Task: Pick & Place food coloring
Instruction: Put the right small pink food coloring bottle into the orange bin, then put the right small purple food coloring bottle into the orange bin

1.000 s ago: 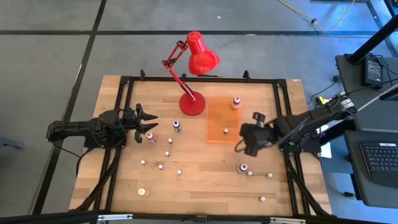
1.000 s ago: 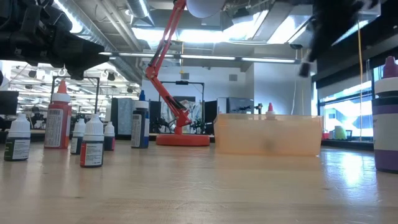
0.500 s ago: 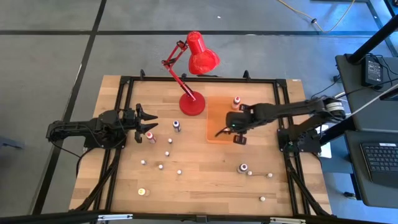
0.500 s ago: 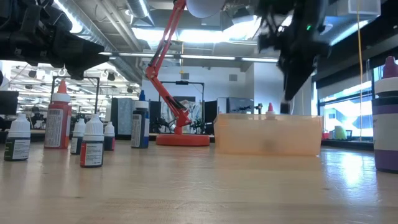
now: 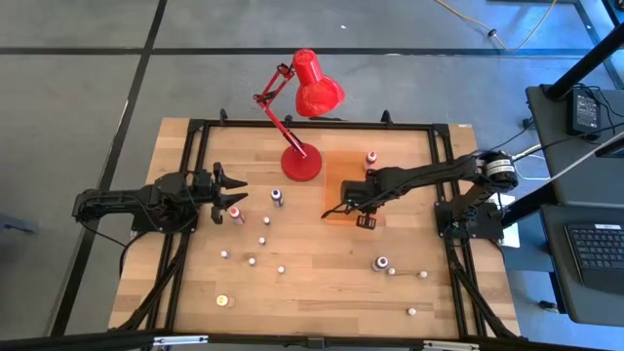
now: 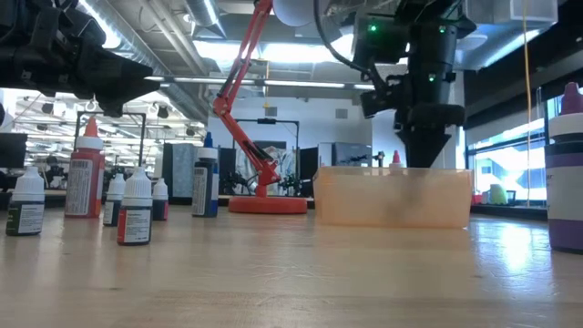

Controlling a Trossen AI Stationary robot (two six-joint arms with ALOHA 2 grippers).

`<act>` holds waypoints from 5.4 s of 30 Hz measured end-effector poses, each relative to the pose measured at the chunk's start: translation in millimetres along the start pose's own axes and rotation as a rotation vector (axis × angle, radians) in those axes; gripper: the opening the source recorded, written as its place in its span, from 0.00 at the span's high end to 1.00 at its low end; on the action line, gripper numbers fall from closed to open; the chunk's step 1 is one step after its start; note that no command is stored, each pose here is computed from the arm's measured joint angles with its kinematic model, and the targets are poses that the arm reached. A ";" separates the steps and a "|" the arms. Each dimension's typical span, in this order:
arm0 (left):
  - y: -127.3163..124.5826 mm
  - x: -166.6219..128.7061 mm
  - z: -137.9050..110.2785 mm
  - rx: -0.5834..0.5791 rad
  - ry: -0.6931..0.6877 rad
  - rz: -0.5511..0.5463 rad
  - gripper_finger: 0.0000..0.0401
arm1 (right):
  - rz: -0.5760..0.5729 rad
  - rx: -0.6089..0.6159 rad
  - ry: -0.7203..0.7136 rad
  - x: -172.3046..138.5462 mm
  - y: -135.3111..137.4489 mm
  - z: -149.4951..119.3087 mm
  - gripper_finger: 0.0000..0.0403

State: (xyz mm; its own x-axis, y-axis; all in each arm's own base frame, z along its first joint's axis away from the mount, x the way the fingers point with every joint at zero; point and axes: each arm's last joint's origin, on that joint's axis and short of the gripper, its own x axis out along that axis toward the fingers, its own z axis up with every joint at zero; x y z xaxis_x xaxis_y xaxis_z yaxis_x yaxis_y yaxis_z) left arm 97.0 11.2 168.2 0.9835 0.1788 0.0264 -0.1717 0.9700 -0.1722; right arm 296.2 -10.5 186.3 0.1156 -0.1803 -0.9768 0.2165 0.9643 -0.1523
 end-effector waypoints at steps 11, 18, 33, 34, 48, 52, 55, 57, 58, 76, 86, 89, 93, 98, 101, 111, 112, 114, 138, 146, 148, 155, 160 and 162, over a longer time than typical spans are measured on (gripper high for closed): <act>0.0 0.0 0.0 0.000 0.000 0.000 0.59 | 0.045 0.029 -0.009 1.5 2.1 1.1 0.84; 0.0 0.0 0.0 0.000 0.000 0.000 0.59 | 0.045 0.030 -0.009 1.4 2.0 1.1 0.83; 0.0 0.0 0.0 0.000 0.000 0.000 0.59 | 0.048 0.056 0.013 10.8 2.7 -6.2 0.83; 0.0 0.0 0.0 0.000 0.000 0.000 0.59 | 0.048 0.056 0.015 12.8 3.0 -7.6 0.83; 0.0 0.0 0.1 0.000 0.000 0.000 0.59 | 0.046 0.074 0.030 18.8 3.4 -12.8 0.72; 0.0 0.0 0.1 0.000 0.000 0.000 0.60 | 0.041 0.096 0.047 18.7 3.1 -14.5 0.66; 0.0 0.0 0.0 0.000 0.000 0.000 0.60 | 0.038 0.097 0.061 18.7 2.8 -15.9 0.63; 0.0 0.0 0.0 0.000 0.000 0.000 0.59 | 0.036 0.095 0.069 18.6 2.7 -16.6 0.61; 0.0 0.0 0.0 0.000 0.000 0.000 0.59 | 0.035 0.095 0.070 18.4 2.6 -16.9 0.61; 0.0 0.0 0.1 0.000 0.000 0.000 0.59 | 0.165 0.155 -0.218 -64.0 -3.4 -38.0 0.60; 0.0 0.0 0.0 0.000 0.000 0.001 0.59 | 0.253 -0.166 -0.276 -114.1 55.1 -100.9 0.60; 0.0 0.0 0.0 0.000 0.000 0.001 0.60 | 0.224 -0.203 -0.276 -116.0 75.0 -115.6 0.60; 0.0 0.0 0.0 0.000 0.000 0.001 0.60 | 0.149 -0.027 -0.134 -113.7 82.2 -144.1 0.60; 0.0 0.0 0.1 0.000 0.000 0.001 0.59 | 0.117 0.231 -0.015 -102.9 89.7 -170.5 0.60; 0.0 0.0 0.1 0.000 0.000 0.001 0.59 | 0.165 0.238 0.017 -92.9 98.4 -180.1 0.59; 0.5 0.0 0.3 0.000 -0.006 0.018 0.59 | 0.242 0.184 -0.010 -78.2 112.2 -192.9 0.56; 0.5 0.0 0.5 0.000 -0.006 0.017 0.59 | 0.243 0.190 -0.009 -77.2 112.6 -193.9 0.54; 0.5 0.0 0.4 0.000 -0.006 0.017 0.59 | 0.233 0.216 -0.001 -73.8 112.3 -196.8 0.49; 1.4 0.0 1.0 -0.001 -0.017 0.050 0.59 | 0.210 0.275 0.173 -39.4 136.5 -206.3 0.49; 1.4 0.0 1.0 -0.001 -0.017 0.050 0.59 | 0.213 0.217 0.161 -35.1 140.9 -205.1 0.60; 1.3 -0.1 1.1 -0.001 -0.017 0.050 0.59 | 0.209 0.208 0.142 -35.1 140.8 -204.6 0.63; 1.4 0.0 1.1 -0.001 -0.017 0.050 0.60 | 0.205 0.208 0.127 -35.1 140.7 -204.2 0.78; 1.3 0.0 1.1 -0.001 -0.017 0.050 0.59 | 0.208 0.210 0.111 -35.1 141.2 -203.5 0.82; 1.3 0.0 1.1 -0.001 -0.017 0.050 0.59 | 0.218 0.212 0.106 -35.3 142.2 -202.9 0.82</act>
State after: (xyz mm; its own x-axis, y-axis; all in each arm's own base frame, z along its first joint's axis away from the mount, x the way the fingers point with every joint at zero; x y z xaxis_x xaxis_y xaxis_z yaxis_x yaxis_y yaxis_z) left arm 96.7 12.7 169.1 0.9726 0.2298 0.0342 -0.2206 0.9596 -0.1745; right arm 126.1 172.3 168.6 0.0821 0.0585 -0.9949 0.3958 0.9142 0.0864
